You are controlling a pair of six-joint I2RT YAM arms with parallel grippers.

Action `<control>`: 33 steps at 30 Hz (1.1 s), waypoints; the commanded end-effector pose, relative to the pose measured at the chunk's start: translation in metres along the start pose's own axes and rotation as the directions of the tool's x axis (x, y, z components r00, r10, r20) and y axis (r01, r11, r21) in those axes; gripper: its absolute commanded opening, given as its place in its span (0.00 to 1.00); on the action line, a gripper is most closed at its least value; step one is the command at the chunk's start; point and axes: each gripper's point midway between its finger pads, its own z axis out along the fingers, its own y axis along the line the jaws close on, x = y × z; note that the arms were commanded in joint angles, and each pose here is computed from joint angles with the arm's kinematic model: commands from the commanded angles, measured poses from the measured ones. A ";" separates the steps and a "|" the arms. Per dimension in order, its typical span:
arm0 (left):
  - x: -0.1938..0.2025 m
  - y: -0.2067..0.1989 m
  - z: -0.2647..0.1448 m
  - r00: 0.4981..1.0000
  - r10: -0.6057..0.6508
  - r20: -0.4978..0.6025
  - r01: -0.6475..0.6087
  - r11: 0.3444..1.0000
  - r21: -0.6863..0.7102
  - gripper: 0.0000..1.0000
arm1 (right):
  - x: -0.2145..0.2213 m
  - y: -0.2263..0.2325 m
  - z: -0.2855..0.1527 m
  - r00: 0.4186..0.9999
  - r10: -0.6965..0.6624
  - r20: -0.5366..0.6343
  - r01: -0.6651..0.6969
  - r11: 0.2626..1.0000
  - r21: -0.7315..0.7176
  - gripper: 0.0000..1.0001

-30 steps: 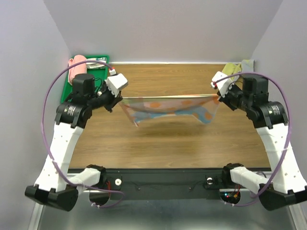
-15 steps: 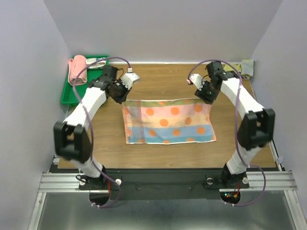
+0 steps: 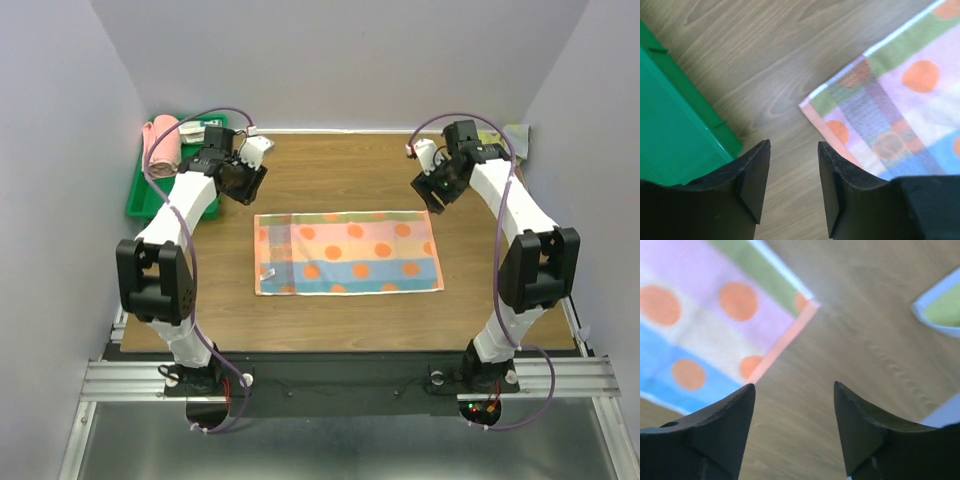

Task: Roll the towels
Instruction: Flatten the towel

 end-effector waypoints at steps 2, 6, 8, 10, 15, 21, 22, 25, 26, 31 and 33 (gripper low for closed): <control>0.034 -0.050 -0.026 0.998 0.060 -0.016 -0.056 0.982 0.178 0.38 | 0.053 0.072 0.010 0.992 0.056 -0.112 -0.081 0.968 -0.238 0.62; 0.078 -0.075 -0.025 0.987 0.135 -0.090 -0.107 0.960 0.259 0.26 | 0.078 0.099 0.018 0.983 0.071 -0.170 -0.123 0.941 -0.316 0.56; 0.098 -0.088 -0.022 0.978 0.170 -0.121 -0.130 0.949 0.286 0.24 | 0.091 0.111 0.026 0.977 0.067 -0.205 -0.137 0.926 -0.352 0.55; 0.113 -0.097 -0.016 0.970 0.194 -0.145 -0.144 0.944 0.298 0.23 | 0.099 0.115 0.034 0.970 0.068 -0.233 -0.152 0.918 -0.366 0.54; 0.138 -0.115 -0.003 0.957 0.225 -0.185 -0.152 0.928 0.339 0.20 | 0.118 0.127 0.050 0.952 0.068 -0.298 -0.187 0.902 -0.390 0.50; 0.172 -0.125 0.004 0.931 0.274 -0.241 -0.171 0.911 0.376 0.18 | 0.150 0.138 0.056 0.929 0.039 -0.368 -0.191 0.902 -0.387 0.49; 0.181 -0.126 0.004 0.923 0.278 -0.265 -0.166 0.911 0.377 0.18 | 0.155 0.142 0.055 0.925 0.034 -0.379 -0.194 0.899 -0.392 0.49; 0.202 -0.125 0.000 0.900 0.306 -0.309 -0.180 0.909 0.377 0.15 | 0.162 0.144 0.052 0.920 0.025 -0.392 -0.190 0.901 -0.389 0.48; 0.205 -0.119 -0.003 0.892 0.317 -0.323 -0.199 0.916 0.348 0.15 | 0.167 0.147 0.050 0.916 0.022 -0.400 -0.192 0.900 -0.391 0.48; 0.206 -0.118 -0.012 0.888 0.327 -0.324 -0.211 0.915 0.345 0.15 | 0.161 0.150 0.034 0.930 0.013 -0.366 -0.174 0.895 -0.411 0.49; 0.198 -0.116 -0.014 0.894 0.322 -0.312 -0.212 0.916 0.339 0.15 | 0.147 0.147 0.027 0.941 0.030 -0.338 -0.177 0.893 -0.413 0.53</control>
